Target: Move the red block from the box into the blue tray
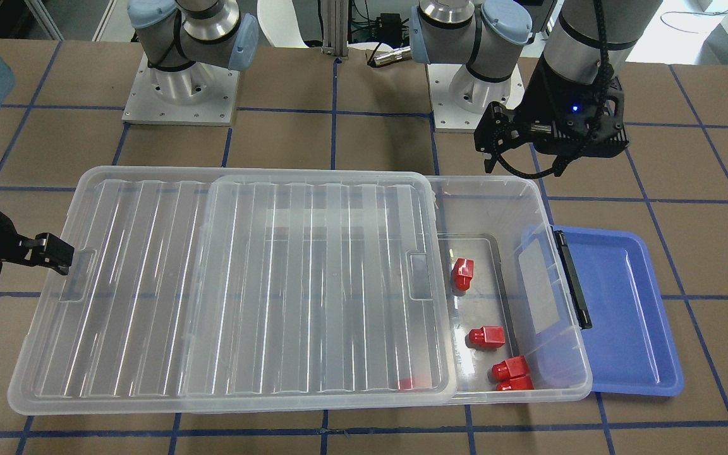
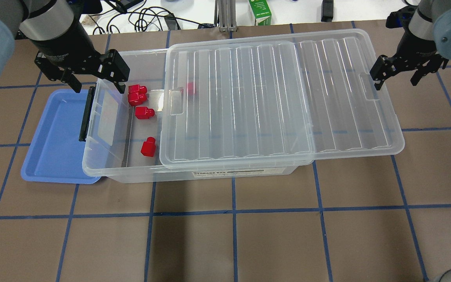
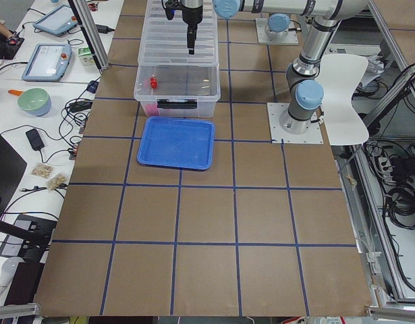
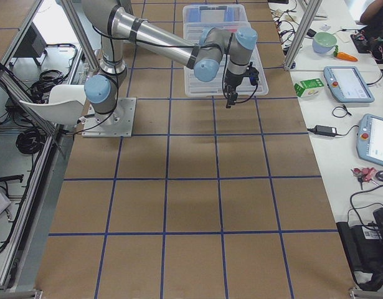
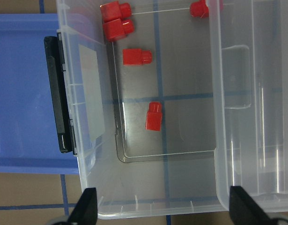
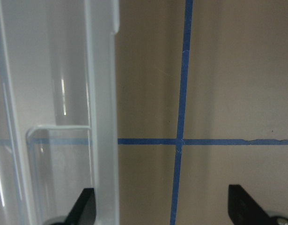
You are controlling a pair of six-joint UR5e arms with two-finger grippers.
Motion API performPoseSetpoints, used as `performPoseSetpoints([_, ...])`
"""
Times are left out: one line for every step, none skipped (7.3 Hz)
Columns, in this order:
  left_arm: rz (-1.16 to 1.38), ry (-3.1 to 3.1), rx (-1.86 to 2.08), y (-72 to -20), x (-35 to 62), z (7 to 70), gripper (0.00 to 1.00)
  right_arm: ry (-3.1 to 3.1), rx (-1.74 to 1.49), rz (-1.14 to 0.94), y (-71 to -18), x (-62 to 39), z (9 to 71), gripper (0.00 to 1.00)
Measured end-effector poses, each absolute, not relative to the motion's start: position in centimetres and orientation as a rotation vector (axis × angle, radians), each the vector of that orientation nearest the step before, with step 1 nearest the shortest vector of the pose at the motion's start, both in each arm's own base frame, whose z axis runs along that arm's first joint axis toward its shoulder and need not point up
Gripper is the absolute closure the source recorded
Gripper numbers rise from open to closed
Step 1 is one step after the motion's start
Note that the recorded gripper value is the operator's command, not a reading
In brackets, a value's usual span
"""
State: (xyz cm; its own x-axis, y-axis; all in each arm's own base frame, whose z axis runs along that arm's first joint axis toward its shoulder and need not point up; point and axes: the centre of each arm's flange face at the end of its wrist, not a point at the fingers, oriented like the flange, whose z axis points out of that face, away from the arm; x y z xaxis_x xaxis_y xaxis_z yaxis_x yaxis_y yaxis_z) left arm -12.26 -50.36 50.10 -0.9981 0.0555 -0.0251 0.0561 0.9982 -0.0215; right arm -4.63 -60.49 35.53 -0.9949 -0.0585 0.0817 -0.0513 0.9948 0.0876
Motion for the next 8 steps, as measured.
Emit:
performPoseSetpoints([-0.033,3.116,0.087,-50.4,-12.3,50.1,0.00,-3.041,0.082,-0.136,-60.4,-5.2,35.6,0.00])
performPoseSetpoints([-0.031,3.116,0.086,-50.4,-12.3,50.0,0.00,-3.033,0.071,-0.141,-60.3,-5.8,35.7,0.00])
performPoseSetpoints([-0.031,3.116,0.085,-50.4,-12.3,50.0,0.00,-3.031,0.064,-0.140,-60.3,-6.1,35.9,0.00])
performPoseSetpoints([-0.030,3.116,0.085,-50.4,-12.3,49.9,0.00,-3.037,0.060,-0.129,-60.1,-6.0,36.4,0.00])
performPoseSetpoints([-0.027,3.116,0.086,-50.4,-12.3,49.8,0.00,-3.045,0.055,-0.115,-59.8,-5.7,37.3,0.00])
performPoseSetpoints([-0.023,3.116,0.088,-50.4,-12.3,49.7,0.00,-3.050,0.050,-0.112,-59.1,-5.4,38.5,0.00])
performPoseSetpoints([-0.008,3.117,0.093,-50.5,-12.2,49.3,0.00,-3.052,0.047,-0.111,-58.0,-5.0,40.3,0.00])
performPoseSetpoints([0.022,3.120,0.099,-50.8,-12.1,48.3,0.00,-3.049,0.041,-0.105,-56.6,-4.7,42.2,0.00])
